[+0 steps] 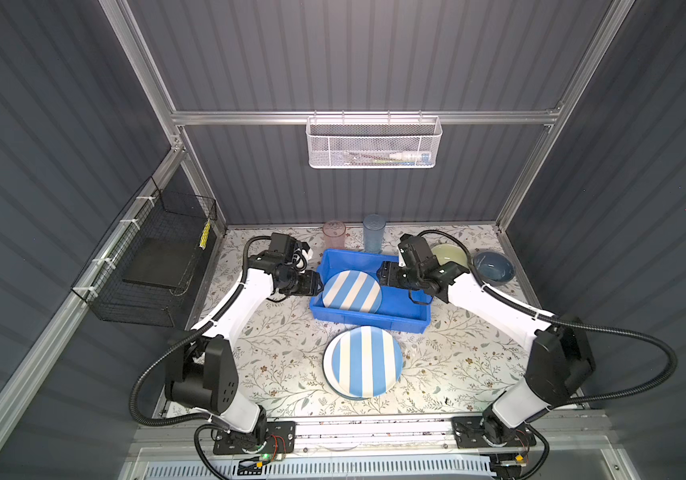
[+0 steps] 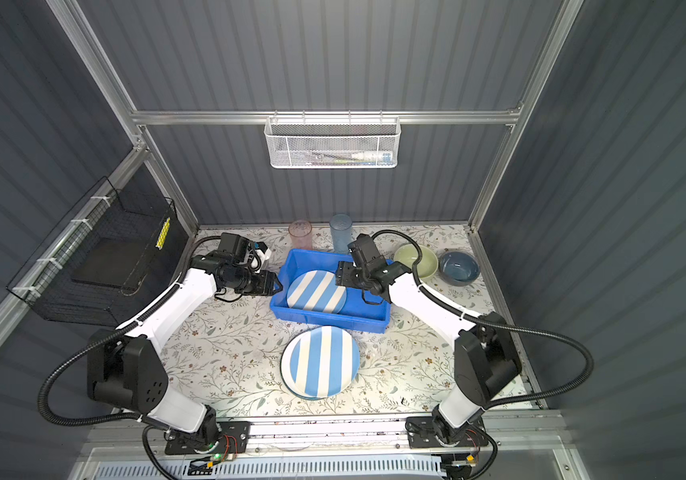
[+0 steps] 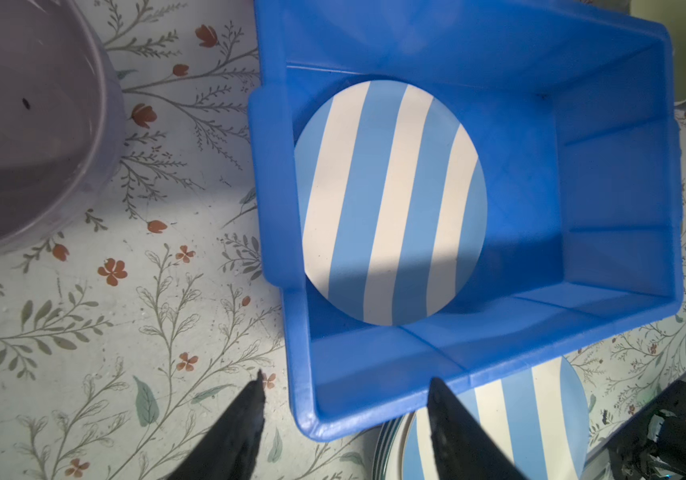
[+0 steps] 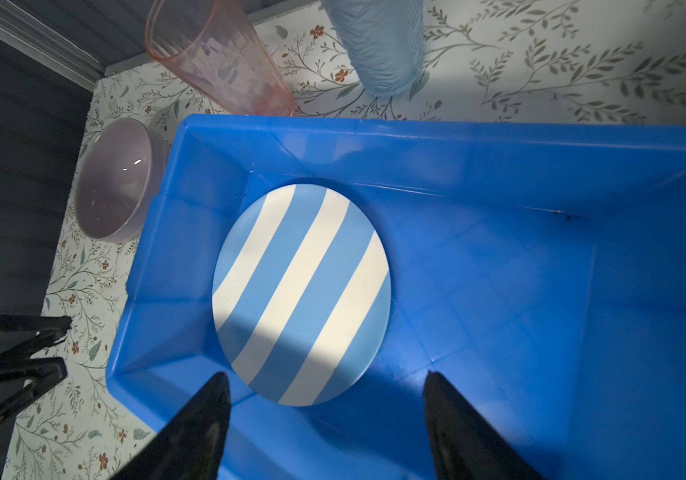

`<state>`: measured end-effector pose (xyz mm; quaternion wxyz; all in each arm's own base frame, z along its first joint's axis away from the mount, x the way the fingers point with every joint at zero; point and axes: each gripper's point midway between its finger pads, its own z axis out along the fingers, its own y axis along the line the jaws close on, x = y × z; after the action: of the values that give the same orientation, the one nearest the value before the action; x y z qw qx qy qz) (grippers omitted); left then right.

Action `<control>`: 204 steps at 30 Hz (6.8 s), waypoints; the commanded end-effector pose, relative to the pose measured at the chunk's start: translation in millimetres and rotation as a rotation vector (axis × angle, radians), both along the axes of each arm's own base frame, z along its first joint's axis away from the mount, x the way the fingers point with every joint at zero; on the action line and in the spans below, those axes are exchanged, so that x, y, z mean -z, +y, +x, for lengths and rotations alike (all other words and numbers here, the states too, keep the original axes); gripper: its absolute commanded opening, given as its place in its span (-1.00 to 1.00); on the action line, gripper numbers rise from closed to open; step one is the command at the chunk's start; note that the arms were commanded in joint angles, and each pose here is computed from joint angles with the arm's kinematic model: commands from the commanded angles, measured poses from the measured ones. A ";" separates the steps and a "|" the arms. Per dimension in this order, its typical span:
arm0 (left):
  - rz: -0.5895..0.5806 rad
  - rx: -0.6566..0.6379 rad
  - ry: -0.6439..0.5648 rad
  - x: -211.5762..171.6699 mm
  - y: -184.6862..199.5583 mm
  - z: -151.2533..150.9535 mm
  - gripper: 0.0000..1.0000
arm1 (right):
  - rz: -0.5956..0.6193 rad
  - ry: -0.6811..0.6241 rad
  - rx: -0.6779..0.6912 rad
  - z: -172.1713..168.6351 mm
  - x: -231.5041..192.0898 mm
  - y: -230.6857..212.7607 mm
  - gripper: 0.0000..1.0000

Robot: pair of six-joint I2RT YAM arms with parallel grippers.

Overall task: Place the mixed dishes into the plastic bin
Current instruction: 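Open both grippers and move them back to the striped plate stack, then pinch the next striped plate rim with right gripper while left holds stack, then lift the striped plate with the right gripper over the blue bin, then lower the striped plate into the bin while left gripper steadies bin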

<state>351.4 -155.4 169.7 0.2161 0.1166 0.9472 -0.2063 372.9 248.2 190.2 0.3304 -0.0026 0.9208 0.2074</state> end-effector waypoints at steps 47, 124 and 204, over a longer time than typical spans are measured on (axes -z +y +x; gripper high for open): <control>-0.010 0.034 0.204 103.4 -53.8 -167.1 -0.23 | 0.118 0.118 -0.158 -173.7 95.0 -27.0 0.25; 0.063 -0.078 -0.054 9.6 -34.2 -93.7 0.18 | 0.192 -0.176 -0.134 -154.3 -35.3 -33.9 -1.00; 0.228 -0.084 0.100 60.9 -3.2 0.3 -0.18 | 0.331 0.159 -0.043 35.5 97.6 57.3 -0.35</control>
<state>353.1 -160.7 115.4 0.1726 0.0968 0.9762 -0.0890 408.2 296.8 87.6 0.2518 0.0624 0.8966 0.3589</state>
